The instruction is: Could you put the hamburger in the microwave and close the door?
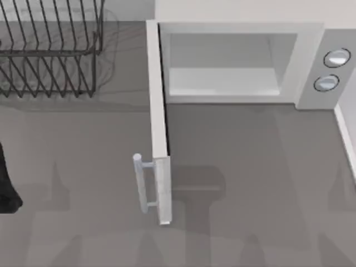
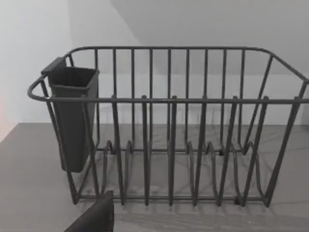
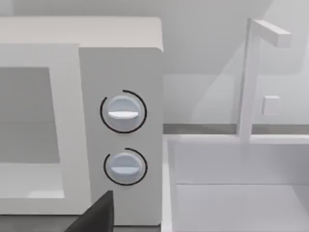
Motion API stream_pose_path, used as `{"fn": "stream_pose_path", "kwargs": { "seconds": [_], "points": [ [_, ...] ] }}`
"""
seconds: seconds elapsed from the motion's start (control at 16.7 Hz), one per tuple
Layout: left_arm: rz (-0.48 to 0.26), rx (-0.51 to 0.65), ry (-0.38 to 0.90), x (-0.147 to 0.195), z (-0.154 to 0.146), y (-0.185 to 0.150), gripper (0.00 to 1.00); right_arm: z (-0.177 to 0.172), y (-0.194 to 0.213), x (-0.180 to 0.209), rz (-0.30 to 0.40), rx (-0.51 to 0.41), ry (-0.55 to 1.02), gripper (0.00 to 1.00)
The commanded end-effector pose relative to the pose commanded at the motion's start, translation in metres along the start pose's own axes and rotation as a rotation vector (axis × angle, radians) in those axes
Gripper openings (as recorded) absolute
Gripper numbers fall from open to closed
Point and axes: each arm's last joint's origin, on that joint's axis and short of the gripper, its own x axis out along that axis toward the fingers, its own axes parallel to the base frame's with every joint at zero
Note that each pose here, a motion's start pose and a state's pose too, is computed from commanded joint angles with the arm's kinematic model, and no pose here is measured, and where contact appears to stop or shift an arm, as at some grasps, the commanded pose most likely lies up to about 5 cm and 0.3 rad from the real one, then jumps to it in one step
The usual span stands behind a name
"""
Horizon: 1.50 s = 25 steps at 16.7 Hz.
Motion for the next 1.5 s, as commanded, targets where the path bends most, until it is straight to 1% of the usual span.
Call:
{"fn": "stream_pose_path", "kwargs": {
  "seconds": [0.18,0.36,0.54,0.66,0.72,0.78,0.9,1.08,1.26,1.38,1.5],
  "points": [
    [0.0,0.0,0.0,0.0,0.0,0.0,1.0,0.002,-0.001,0.0,-0.008,-0.011,0.012,1.0],
    [0.0,0.0,0.0,0.0,0.0,0.0,1.0,0.012,-0.007,0.002,-0.057,-0.087,0.112,1.0],
    [0.0,0.0,0.0,0.0,0.0,0.0,1.0,0.027,-0.017,0.01,-0.116,-0.199,0.322,1.0],
    [0.0,0.0,0.0,0.0,0.0,0.0,1.0,0.032,-0.029,0.021,-0.135,-0.265,0.529,1.0],
    [0.0,0.0,0.0,0.0,0.0,0.0,1.0,0.034,-0.036,0.028,-0.134,-0.291,0.646,1.0],
    [0.0,0.0,0.0,0.0,0.0,0.0,1.0,0.033,-0.044,0.035,-0.125,-0.309,0.765,1.0],
    [0.0,0.0,0.0,0.0,0.0,0.0,1.0,0.031,-0.061,0.049,-0.084,-0.324,0.996,1.0],
    [0.0,0.0,0.0,0.0,0.0,0.0,1.0,0.025,-0.091,0.066,0.013,-0.308,1.27,1.0],
    [0.0,0.0,0.0,0.0,0.0,0.0,1.0,0.019,-0.119,0.077,0.118,-0.269,1.446,1.0],
    [0.0,0.0,0.0,0.0,0.0,0.0,1.0,0.015,-0.134,0.083,0.178,-0.242,1.518,1.0],
    [0.0,0.0,0.0,0.0,0.0,0.0,1.0,0.013,-0.144,0.085,0.215,-0.224,1.554,1.0]
  ]
}}
